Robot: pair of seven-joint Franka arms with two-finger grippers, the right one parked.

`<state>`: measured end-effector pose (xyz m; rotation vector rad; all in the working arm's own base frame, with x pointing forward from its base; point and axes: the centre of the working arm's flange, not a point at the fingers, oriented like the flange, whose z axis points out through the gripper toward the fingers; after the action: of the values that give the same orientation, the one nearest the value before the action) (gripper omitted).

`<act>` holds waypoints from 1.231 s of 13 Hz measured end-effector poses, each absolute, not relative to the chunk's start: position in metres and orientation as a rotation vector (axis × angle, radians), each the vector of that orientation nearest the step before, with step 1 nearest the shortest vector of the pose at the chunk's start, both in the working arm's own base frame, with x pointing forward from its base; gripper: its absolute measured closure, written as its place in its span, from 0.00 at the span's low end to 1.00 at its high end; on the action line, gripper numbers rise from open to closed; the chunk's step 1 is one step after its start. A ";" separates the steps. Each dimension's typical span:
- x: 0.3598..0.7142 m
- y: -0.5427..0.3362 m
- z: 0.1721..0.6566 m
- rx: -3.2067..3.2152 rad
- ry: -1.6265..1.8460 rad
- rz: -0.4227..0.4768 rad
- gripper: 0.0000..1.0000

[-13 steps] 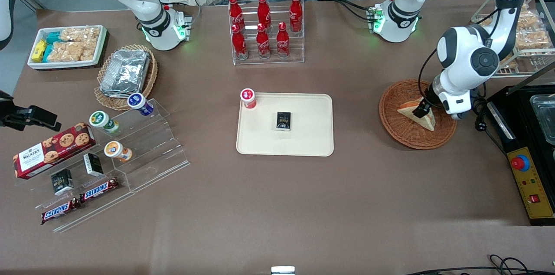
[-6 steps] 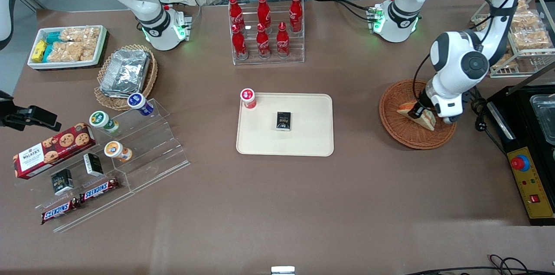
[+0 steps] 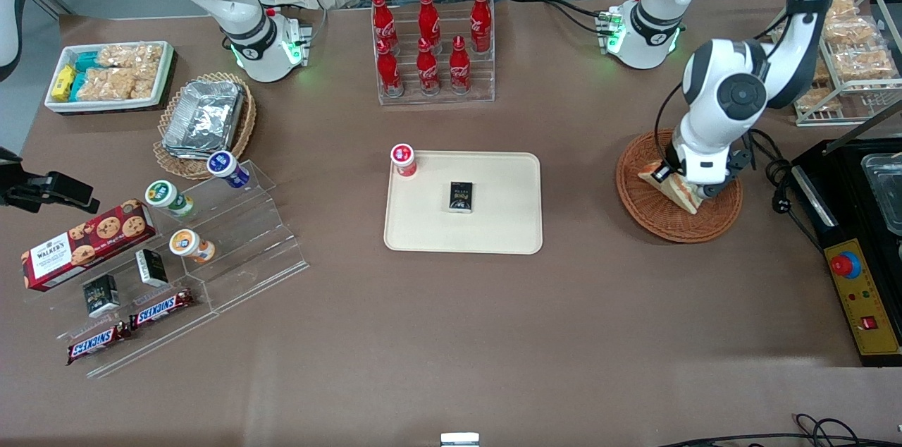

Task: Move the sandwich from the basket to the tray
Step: 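Lift the sandwich and carry it with the left gripper toward the tray, then lower the sandwich onto the tray beside the black box and release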

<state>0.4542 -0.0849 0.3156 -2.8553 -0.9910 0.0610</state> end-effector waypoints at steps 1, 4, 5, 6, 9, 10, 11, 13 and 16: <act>0.457 -0.099 0.338 -2.869 -0.942 0.047 0.72; 0.470 -0.165 0.414 -2.963 -0.775 0.069 0.81; 0.473 -0.187 0.432 -3.002 -0.679 0.060 0.81; 0.473 -0.208 0.441 -3.035 -0.577 0.050 0.81; 0.464 -0.273 0.427 -3.101 -0.330 0.020 0.81; 0.461 -0.293 0.415 -3.122 -0.269 -0.001 0.81; 0.458 -0.310 0.402 -3.141 -0.219 -0.010 0.81; 0.449 -0.336 0.368 -3.139 -0.121 0.029 0.81; 0.441 -0.354 0.324 -3.113 -0.019 0.092 0.81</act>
<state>0.4412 -0.3542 0.3240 -3.1125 -0.0190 0.0922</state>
